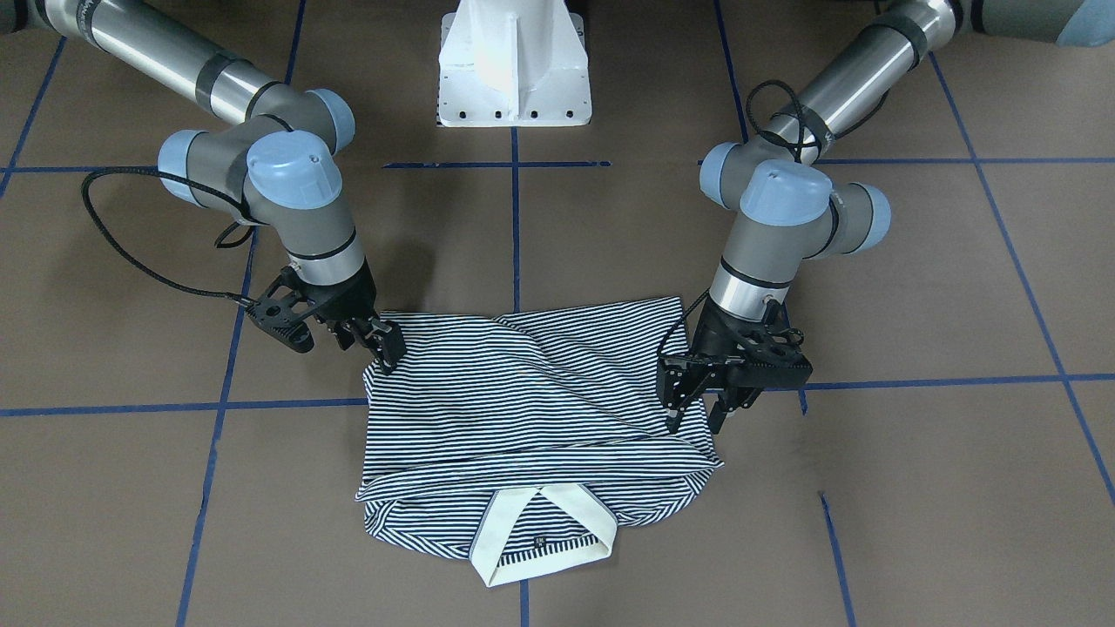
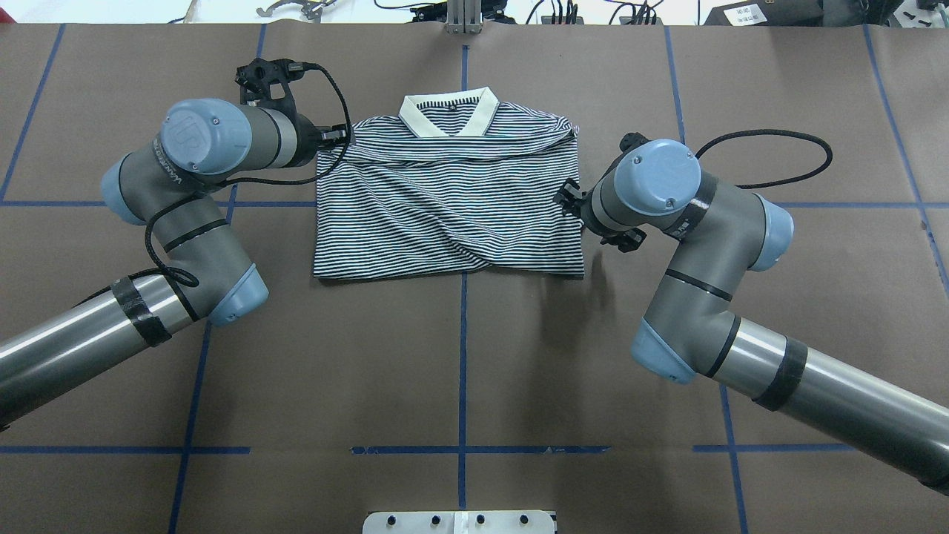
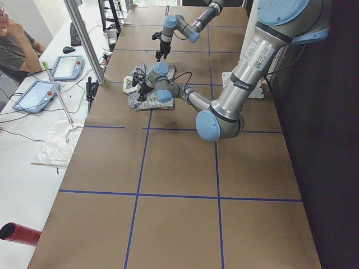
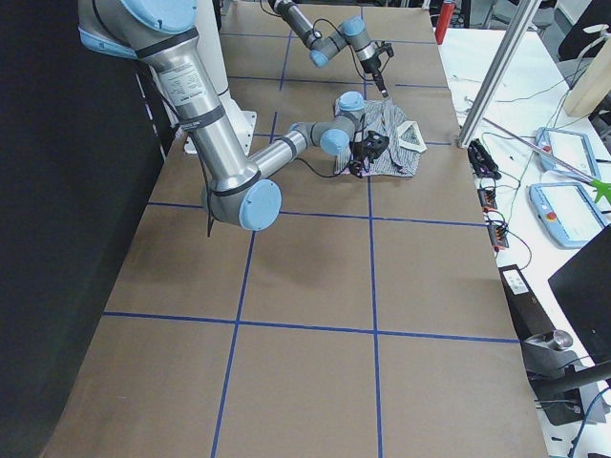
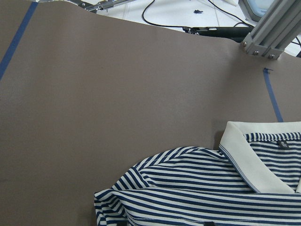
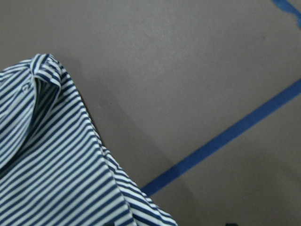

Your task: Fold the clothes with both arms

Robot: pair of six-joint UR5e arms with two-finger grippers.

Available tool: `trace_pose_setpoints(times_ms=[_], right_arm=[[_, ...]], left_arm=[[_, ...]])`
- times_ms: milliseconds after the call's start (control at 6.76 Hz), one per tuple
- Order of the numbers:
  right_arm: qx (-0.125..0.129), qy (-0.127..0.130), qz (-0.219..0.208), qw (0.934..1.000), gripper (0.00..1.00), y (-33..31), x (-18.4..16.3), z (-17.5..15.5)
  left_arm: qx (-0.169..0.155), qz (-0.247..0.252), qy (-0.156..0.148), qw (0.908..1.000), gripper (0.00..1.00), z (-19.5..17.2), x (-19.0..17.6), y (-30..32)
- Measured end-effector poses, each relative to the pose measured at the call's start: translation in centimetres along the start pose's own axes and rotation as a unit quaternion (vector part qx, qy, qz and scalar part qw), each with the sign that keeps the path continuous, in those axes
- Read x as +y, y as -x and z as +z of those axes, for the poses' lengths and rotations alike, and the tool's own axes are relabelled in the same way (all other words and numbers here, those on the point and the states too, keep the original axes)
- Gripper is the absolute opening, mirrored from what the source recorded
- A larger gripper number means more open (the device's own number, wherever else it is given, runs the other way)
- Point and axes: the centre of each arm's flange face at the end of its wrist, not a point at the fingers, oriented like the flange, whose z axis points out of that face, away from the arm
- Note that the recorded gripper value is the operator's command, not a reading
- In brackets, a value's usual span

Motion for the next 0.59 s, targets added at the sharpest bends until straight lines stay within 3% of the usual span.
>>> trace_pose_setpoints(times_ms=[148, 592], right_arm=[[-0.001, 0.004, -0.001, 1.0, 0.82, -0.3, 1.0, -0.2], [0.004, 0.009, 0.001, 1.0, 0.47, -1.0, 2.3, 0.2]], left_arm=[[0.0, 0.001, 0.0, 1.0, 0.62, 0.0, 0.1, 0.0], [-0.001, -0.001, 0.0, 1.0, 0.62, 0.0, 0.1, -0.1]])
